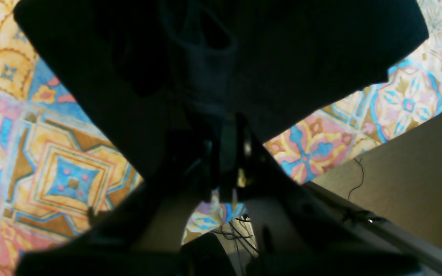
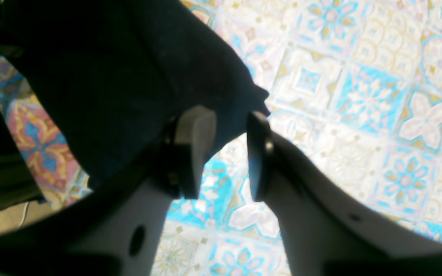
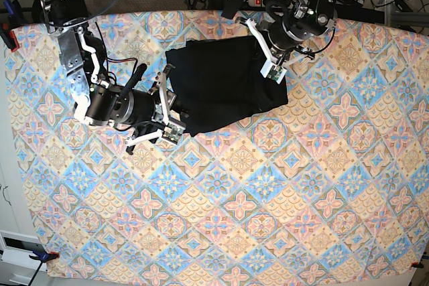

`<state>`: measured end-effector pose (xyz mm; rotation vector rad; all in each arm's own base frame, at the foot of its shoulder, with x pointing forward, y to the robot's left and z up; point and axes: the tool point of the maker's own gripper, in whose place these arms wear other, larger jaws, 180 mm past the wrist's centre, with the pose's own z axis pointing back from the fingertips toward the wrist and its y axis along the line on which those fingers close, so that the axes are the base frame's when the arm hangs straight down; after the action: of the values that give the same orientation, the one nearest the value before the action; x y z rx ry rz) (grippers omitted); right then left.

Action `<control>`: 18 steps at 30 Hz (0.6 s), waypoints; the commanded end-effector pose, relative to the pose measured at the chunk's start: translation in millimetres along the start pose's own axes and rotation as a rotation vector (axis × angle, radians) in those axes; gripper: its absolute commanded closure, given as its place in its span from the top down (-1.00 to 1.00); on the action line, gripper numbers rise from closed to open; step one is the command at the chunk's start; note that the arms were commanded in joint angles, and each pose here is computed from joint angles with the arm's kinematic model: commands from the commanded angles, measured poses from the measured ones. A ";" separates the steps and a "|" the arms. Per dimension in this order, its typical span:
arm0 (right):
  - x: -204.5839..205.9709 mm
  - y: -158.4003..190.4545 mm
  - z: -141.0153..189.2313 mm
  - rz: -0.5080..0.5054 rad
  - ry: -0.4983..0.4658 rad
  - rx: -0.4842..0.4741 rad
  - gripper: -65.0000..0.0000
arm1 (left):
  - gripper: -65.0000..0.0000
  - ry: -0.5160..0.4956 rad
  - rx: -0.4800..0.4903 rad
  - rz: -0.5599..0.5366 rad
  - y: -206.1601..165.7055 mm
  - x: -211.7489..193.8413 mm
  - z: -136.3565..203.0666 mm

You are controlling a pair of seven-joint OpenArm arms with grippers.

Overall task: Fold the T-shirt properly
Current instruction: 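Pull the bundle edge with the right gripper to square the fold, then move the left gripper to the bundle's side and press it flat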

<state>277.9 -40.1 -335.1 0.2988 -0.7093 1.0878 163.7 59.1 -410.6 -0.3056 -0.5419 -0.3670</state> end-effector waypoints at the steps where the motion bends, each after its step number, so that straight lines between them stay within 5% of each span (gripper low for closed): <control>1: 12.6 -7.5 6.0 0.017 -0.041 -0.022 -0.41 | -1.00 -0.041 -0.010 -0.012 -4.0 8.3 9.2; 9: 12.6 -7.5 6.0 0.017 -0.041 -0.022 -0.41 | -1.00 -0.001 -0.003 0.003 -4.1 -28.0 27.1; 18: 12.7 -7.1 5.7 0.018 -0.041 -0.020 -0.41 | -0.90 0.056 0.134 0.080 54.3 -52.3 24.2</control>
<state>278.2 -40.1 -334.7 0.2974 -0.7107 1.0883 131.1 134.2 -434.3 -0.1698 -0.4745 -0.2598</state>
